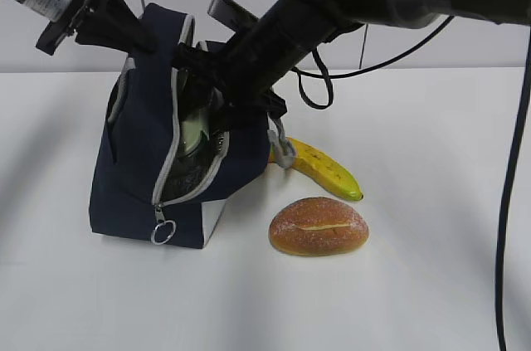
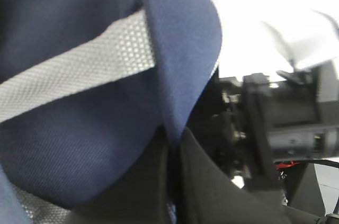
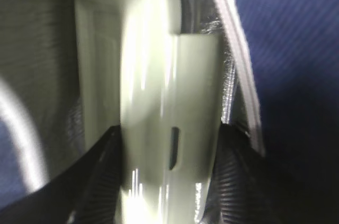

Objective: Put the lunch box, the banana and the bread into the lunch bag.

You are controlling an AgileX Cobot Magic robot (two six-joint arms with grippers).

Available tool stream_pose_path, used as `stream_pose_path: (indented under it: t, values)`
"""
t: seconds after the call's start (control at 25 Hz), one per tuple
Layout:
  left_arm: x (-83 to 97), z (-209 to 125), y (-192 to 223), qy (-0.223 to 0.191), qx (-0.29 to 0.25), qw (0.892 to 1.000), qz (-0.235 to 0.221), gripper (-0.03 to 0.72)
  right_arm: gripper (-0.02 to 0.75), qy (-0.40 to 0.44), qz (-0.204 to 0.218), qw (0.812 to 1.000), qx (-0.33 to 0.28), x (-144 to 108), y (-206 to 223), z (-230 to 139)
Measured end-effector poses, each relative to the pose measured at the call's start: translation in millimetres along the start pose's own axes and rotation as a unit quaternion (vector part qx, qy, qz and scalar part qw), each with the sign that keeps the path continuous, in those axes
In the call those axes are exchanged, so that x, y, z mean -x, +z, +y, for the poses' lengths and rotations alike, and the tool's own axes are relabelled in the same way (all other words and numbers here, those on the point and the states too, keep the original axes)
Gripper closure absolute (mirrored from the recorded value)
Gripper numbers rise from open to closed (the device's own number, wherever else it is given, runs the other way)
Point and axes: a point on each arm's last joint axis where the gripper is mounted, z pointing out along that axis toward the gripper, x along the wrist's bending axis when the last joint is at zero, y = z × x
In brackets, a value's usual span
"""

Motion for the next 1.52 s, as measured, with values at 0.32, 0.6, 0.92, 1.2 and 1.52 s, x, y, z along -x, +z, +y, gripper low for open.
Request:
stream_pose_path:
  t: [0.32, 0.6, 0.92, 1.2, 1.52]
  values:
    - [0.0, 0, 0, 0.000, 0.000, 1.000, 0.000, 0.690, 0.370, 0.028, 0.015, 0.999, 0.013, 6, 14, 3]
    - [-0.4, 0, 0, 0.000, -0.001, 1.000, 0.001, 0.690, 0.370, 0.038, 0.018, 0.999, 0.005, 9, 42, -3]
    - [-2.5, 0, 1, 0.002, -0.005, 1.000, 0.007, 0.690, 0.253, 0.029, 0.022, 0.999, 0.009, 11, 48, -3]
    - [-3.0, 0, 2, 0.000, -0.006, 1.000, 0.005, 0.690, 0.236, 0.005, 0.023, 0.999, -0.044, 17, 20, 6]
    - [-3.2, 0, 2, 0.001, -0.006, 1.000, 0.006, 0.690, 0.234, -0.052, -0.012, 0.999, -0.004, 12, -52, 43]
